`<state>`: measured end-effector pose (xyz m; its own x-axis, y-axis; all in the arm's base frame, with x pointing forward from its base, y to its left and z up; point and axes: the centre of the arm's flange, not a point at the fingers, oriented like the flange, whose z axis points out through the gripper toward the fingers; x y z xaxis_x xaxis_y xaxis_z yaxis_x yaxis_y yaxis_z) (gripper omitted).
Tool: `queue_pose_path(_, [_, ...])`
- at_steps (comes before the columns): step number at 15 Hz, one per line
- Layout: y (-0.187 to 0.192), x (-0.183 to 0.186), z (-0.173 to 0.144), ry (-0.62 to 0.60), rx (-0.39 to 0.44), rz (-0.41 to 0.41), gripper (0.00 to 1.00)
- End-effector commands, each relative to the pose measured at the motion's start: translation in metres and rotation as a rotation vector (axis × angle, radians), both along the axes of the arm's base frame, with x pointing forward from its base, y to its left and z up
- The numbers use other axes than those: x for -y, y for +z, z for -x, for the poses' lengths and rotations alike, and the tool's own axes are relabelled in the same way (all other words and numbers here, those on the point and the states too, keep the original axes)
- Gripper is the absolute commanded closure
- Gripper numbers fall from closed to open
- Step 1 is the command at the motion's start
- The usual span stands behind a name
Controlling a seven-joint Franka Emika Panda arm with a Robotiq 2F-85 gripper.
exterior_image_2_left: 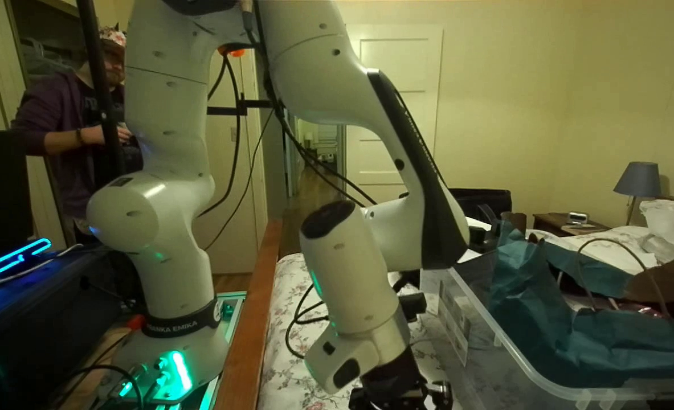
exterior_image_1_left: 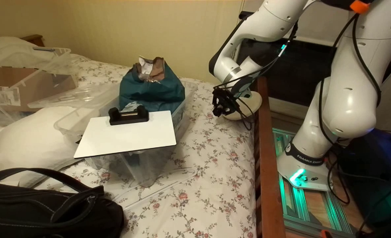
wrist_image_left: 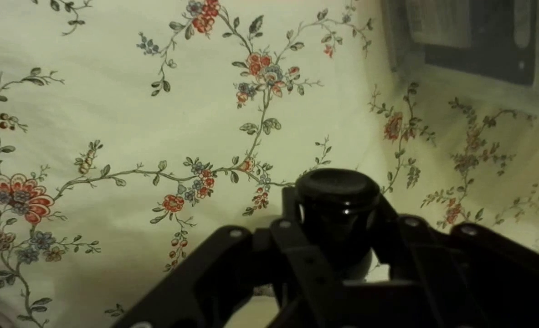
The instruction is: Rub the brush over the white object
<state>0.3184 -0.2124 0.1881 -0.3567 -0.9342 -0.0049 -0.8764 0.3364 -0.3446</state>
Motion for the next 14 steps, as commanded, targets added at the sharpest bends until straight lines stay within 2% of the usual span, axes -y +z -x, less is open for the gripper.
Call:
queue_pose_path(1, [0.012,-0.057,-0.002,0.169,-0.036,0.124,0.87])
queue_pose_path(4, [0.01,-0.088,-0.01,0.329,-0.108,0.186,0.87])
queue_pose_path(7, [0.002,-0.114,-0.018,0.42,-0.159,0.212,0.87])
queue_pose_path(14, [-0.011,-0.152,-0.056,0.531,-0.16,0.258,0.86])
